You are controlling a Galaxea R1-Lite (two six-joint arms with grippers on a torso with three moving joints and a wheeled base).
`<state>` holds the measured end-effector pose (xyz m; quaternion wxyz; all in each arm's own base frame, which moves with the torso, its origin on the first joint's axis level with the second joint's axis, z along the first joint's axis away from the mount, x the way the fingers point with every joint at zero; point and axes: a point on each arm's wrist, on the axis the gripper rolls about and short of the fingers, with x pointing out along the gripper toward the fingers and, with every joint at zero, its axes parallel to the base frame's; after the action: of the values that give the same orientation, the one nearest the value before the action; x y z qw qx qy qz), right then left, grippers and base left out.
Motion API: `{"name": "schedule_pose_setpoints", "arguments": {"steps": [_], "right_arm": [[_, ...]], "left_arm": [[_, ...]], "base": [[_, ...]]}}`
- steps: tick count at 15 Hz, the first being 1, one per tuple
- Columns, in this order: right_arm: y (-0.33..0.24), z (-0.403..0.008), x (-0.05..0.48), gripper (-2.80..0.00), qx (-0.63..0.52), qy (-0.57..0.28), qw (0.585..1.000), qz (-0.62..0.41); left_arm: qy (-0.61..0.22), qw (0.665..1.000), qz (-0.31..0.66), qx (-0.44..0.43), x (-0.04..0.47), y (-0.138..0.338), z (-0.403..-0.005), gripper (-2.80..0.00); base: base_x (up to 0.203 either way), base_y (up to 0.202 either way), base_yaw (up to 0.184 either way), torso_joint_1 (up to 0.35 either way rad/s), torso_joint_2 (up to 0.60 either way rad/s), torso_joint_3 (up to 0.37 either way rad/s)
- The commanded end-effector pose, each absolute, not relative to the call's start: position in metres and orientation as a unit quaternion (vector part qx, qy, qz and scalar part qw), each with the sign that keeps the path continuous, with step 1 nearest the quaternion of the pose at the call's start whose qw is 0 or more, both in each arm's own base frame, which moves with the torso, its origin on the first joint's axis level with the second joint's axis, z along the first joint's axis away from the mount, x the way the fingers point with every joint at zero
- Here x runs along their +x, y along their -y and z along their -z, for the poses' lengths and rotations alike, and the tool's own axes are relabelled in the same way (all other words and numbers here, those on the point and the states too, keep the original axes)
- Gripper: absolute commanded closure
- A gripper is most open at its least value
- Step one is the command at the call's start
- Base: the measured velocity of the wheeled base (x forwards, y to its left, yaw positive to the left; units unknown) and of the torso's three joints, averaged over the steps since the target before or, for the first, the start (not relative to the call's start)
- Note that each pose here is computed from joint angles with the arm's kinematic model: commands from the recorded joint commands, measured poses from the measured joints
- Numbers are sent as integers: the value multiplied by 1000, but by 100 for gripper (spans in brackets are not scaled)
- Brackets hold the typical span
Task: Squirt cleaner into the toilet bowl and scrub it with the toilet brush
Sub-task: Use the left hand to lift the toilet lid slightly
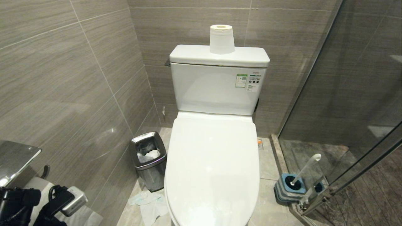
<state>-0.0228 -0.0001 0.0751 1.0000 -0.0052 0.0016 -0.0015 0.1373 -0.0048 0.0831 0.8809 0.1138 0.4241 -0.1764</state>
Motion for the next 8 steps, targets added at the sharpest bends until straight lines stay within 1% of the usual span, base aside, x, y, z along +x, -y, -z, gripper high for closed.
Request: {"name": "schedule_pose_setpoints", "arguments": {"steps": [1,8], "right_arm": [[0,-75,-23,0,-5,-2,1000,2],[0,-75,-23,0,-5,-2,1000,2]], "left_arm": [[-455,865,182,107,143,5,-73,0],[-455,865,185,103,177,8,-62,0]], "base": [[0,0,0,0,0,0],[0,0,0,0,0,0]]}}
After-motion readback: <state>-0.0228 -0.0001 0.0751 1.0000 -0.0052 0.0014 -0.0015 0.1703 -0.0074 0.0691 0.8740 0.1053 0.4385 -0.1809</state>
